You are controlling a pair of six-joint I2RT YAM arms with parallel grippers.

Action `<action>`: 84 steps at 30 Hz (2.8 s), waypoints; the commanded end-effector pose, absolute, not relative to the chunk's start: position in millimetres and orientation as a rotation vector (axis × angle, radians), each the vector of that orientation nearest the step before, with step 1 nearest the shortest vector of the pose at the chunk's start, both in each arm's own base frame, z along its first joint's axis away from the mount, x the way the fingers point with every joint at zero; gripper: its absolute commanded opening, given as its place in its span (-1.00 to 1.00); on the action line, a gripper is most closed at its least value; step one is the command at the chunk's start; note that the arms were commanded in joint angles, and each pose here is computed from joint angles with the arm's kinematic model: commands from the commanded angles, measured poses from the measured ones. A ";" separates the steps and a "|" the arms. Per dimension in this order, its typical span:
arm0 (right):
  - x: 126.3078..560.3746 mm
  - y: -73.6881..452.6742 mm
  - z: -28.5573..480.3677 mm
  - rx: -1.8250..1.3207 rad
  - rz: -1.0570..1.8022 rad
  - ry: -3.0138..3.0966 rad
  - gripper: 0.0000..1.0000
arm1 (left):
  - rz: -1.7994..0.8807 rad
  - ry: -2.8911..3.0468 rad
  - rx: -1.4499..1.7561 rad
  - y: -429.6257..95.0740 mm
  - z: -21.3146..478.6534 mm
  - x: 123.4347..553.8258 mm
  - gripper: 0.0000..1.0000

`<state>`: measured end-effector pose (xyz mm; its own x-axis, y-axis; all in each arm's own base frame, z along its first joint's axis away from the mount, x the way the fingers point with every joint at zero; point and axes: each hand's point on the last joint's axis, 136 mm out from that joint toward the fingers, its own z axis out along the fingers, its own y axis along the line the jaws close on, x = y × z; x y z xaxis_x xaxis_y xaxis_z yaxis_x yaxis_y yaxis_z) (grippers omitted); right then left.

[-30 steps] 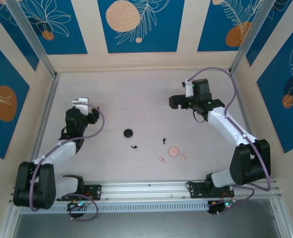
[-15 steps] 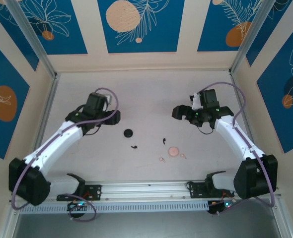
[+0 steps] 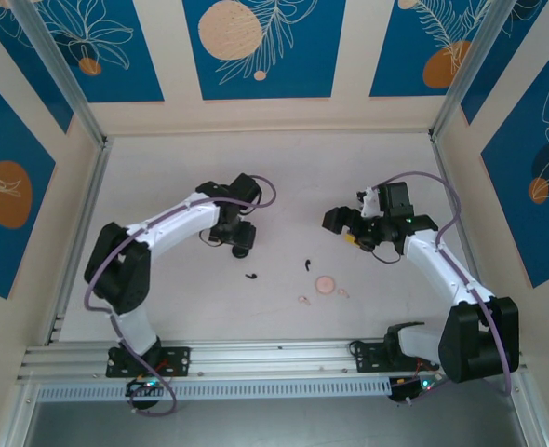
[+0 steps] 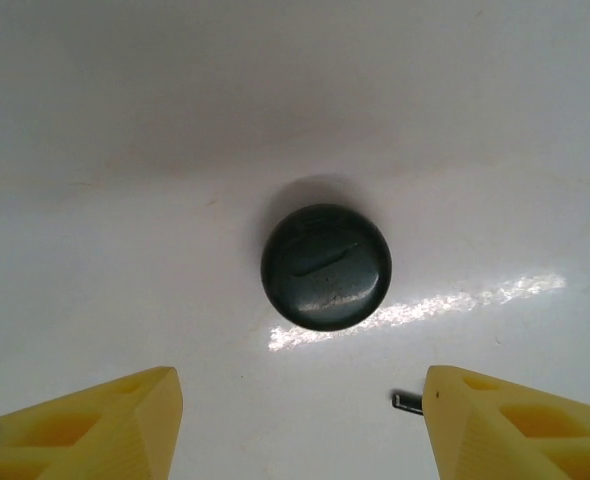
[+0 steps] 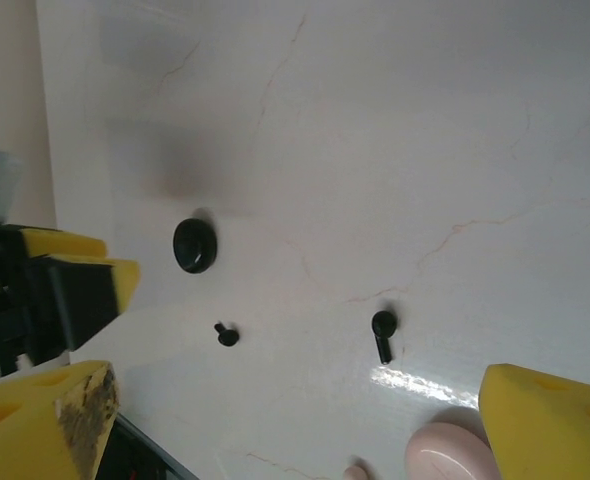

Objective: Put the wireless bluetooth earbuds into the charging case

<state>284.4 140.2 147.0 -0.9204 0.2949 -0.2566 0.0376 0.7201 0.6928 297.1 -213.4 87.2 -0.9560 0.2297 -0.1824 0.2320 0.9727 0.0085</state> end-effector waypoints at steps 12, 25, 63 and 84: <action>286.8 148.7 141.7 0.243 1.114 2.578 0.88 | 0.043 3.038 0.330 -231.6 60.8 309.1 0.34; 288.1 149.1 138.0 0.244 1.113 2.591 0.88 | 0.057 3.104 0.246 -228.3 35.7 306.6 0.29; 293.3 145.3 160.4 0.210 1.210 2.522 0.87 | 0.041 2.921 0.532 -222.6 55.6 319.7 -0.29; 259.2 202.8 211.6 -0.178 1.636 2.434 0.23 | -0.647 1.959 1.435 -305.9 158.8 248.1 -0.28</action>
